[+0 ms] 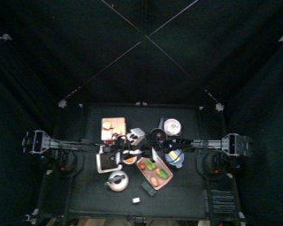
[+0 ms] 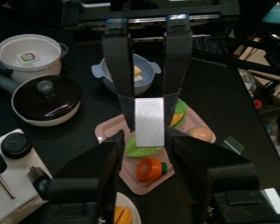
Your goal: Hand over white sushi piece
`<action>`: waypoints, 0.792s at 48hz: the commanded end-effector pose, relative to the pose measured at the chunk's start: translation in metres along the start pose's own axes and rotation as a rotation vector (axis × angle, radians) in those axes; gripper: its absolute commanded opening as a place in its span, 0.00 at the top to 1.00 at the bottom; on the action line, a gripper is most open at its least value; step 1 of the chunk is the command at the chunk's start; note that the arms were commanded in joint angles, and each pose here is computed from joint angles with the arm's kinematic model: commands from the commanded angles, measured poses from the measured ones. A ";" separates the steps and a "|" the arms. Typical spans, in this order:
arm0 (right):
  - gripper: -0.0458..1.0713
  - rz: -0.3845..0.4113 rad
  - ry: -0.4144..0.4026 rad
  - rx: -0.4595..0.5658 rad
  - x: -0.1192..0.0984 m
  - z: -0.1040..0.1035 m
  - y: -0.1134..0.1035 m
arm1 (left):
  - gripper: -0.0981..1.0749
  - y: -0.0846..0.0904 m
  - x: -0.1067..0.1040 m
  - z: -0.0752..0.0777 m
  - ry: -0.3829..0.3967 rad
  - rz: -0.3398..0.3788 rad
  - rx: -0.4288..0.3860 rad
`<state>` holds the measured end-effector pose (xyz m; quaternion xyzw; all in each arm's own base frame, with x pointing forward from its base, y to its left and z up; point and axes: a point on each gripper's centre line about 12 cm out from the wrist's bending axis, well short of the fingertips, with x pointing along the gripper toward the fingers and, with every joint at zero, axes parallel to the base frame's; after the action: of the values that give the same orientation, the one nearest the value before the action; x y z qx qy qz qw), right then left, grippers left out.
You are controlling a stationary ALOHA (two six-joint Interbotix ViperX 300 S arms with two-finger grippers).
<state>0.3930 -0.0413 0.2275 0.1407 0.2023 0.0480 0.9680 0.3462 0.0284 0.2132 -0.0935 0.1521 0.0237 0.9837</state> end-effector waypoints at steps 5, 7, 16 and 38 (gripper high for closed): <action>0.43 0.010 -0.036 -0.004 -0.005 0.012 0.004 | 0.11 -0.001 0.000 0.008 -0.030 -0.006 0.003; 0.43 0.009 -0.035 -0.004 -0.005 0.012 0.003 | 0.11 -0.001 0.000 0.008 -0.033 -0.007 0.004; 0.43 0.007 -0.026 0.001 -0.006 0.008 0.003 | 0.11 -0.004 -0.005 0.012 -0.075 -0.030 0.010; 0.43 -0.001 -0.017 0.011 -0.009 0.002 0.001 | 0.11 -0.005 -0.012 0.009 -0.092 -0.037 0.008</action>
<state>0.3868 -0.0405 0.2169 0.1498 0.2156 0.0449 0.9639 0.3363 0.0249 0.2159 -0.0930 0.1229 0.0114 0.9880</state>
